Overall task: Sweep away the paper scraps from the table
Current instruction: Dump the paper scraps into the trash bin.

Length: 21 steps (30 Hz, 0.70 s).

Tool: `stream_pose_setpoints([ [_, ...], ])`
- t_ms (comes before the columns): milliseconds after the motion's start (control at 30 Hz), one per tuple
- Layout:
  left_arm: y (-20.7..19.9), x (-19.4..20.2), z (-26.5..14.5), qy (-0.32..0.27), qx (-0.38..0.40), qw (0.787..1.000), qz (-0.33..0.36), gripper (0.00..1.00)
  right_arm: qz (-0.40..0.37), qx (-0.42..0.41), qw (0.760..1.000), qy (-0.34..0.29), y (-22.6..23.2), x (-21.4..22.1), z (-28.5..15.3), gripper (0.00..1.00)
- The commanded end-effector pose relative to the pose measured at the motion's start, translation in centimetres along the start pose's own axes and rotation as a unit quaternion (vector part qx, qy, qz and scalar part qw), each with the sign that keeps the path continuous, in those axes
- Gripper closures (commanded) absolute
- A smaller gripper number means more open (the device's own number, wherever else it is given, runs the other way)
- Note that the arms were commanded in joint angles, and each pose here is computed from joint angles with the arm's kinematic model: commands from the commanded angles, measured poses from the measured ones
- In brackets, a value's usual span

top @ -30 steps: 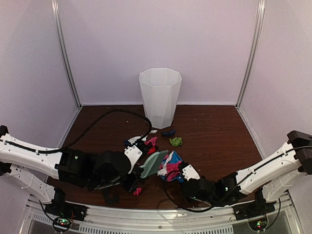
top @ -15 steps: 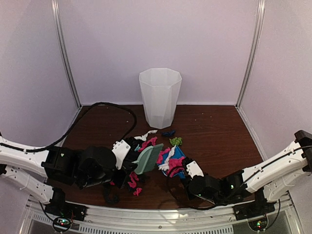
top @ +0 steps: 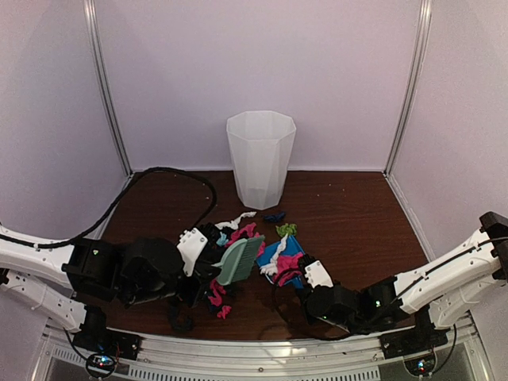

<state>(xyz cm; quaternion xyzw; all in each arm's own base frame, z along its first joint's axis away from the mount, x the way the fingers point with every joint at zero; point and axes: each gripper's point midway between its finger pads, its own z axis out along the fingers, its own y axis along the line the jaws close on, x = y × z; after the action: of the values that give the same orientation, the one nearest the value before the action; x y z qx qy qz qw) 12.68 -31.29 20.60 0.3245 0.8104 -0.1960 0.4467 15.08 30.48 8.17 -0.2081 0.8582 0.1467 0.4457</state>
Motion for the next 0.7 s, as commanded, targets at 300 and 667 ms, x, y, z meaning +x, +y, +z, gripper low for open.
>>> stream_pose_setpoints([
  [300, 3.6, 0.0, -1.2, -0.007, -0.087, 0.996, -0.015, 1.0, 0.018, -0.001, 1.0, -0.021, 0.8, -3.8, -1.6, 1.0],
  [667, 3.7, -0.4, -1.8, -0.018, -0.08, 0.996, -0.023, 1.0, 0.019, 0.016, 1.0, -0.012, 0.4, -7.1, -2.4, 1.0],
])
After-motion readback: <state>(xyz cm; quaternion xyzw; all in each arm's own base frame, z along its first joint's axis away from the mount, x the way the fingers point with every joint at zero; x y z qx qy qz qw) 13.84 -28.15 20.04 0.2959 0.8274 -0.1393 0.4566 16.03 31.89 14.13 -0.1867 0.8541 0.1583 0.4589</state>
